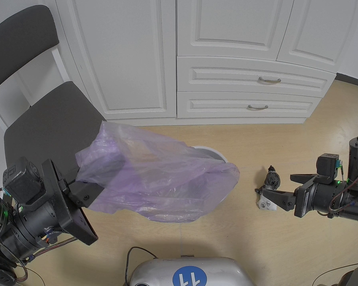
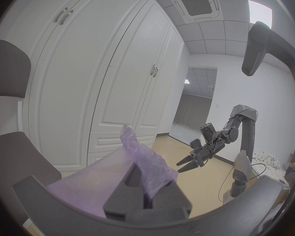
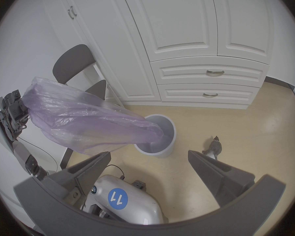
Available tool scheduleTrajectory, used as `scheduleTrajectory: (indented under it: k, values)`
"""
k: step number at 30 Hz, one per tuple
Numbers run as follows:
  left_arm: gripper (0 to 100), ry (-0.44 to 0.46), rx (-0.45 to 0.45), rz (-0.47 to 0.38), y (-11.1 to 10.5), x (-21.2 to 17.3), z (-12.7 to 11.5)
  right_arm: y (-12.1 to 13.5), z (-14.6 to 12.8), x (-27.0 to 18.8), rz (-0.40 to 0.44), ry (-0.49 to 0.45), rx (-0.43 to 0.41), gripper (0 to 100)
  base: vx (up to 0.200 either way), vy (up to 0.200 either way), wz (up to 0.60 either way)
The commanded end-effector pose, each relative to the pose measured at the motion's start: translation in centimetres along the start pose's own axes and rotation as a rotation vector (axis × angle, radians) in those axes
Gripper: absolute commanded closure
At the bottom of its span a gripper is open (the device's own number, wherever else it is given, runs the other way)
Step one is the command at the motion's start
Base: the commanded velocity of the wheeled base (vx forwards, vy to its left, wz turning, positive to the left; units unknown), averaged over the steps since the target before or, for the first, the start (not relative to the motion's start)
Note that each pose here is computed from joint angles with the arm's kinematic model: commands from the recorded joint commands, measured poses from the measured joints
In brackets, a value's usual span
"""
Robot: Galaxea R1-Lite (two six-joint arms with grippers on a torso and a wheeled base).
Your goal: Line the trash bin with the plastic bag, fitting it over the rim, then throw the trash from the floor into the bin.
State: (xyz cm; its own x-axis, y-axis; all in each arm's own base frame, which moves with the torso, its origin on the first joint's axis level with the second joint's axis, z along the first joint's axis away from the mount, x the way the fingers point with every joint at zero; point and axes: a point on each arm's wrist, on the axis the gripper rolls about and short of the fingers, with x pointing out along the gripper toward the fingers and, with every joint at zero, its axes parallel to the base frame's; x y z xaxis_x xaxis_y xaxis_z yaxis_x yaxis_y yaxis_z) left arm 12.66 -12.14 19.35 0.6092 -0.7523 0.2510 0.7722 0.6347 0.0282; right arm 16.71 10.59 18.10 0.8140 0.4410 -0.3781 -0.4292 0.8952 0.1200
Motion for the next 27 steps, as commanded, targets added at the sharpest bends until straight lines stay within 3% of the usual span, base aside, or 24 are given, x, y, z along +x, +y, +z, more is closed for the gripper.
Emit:
scheduleTrajectory:
  k: [1, 13, 21, 27]
  values:
    - [100, 0.001, 0.0, -0.003, -0.1, 0.0, -0.1, 0.1, -0.1, 0.1, 0.006, 0.003, -0.002, 0, 0.0, 0.0, 0.0]
    - [100, -0.003, 0.0, -0.012, -0.2, -0.2, 0.0, 1.7, -0.7, 1.5, 0.009, 0.038, -0.009, 0, 0.0, 0.0, 0.0]
    - [100, 0.006, 0.0, -0.011, -0.2, -0.1, -0.2, 2.5, -1.0, 3.0, -0.055, -0.139, -0.001, 0, 0.0, 0.0, 0.0]
    - [100, 0.004, 0.001, -0.011, -0.2, -0.1, -0.1, 2.2, -1.6, 4.0, -0.074, -0.111, -0.005, 0, 0.0, 0.0, 0.0]
